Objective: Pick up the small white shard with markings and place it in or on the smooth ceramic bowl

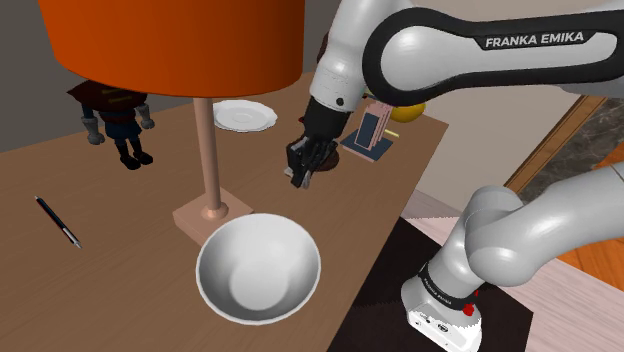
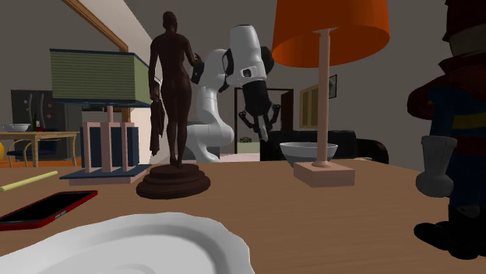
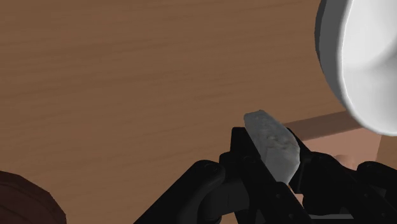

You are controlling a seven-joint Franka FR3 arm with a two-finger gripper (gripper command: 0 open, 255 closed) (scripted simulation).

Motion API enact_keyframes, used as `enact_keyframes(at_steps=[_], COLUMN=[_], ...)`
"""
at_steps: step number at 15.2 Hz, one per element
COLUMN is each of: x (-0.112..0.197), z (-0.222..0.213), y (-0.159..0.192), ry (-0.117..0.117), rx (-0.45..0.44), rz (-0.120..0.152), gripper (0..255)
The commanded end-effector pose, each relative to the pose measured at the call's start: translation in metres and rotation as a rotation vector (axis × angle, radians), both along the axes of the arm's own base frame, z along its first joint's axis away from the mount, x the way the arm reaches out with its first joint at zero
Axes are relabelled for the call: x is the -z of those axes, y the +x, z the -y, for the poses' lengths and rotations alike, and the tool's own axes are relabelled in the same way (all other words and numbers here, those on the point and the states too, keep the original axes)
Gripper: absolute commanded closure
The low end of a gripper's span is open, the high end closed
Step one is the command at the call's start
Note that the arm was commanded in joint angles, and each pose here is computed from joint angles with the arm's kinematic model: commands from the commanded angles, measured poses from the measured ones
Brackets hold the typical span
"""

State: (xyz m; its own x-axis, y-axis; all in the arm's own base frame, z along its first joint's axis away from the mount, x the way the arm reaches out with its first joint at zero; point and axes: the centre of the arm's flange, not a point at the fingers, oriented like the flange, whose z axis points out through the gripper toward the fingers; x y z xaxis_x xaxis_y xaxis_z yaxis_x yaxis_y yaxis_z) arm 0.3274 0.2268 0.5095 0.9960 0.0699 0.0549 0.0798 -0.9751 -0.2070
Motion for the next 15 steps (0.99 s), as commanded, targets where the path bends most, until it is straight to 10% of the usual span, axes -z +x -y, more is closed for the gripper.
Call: enact_keyframes(at_steps=[1, 15], x=[-0.011, -0.051], z=[0.000, -0.066], y=[-0.001, -0.043], ry=[0.000, 0.000], rx=[0.000, 0.000], rz=[0.000, 0.000], gripper=[255, 255])
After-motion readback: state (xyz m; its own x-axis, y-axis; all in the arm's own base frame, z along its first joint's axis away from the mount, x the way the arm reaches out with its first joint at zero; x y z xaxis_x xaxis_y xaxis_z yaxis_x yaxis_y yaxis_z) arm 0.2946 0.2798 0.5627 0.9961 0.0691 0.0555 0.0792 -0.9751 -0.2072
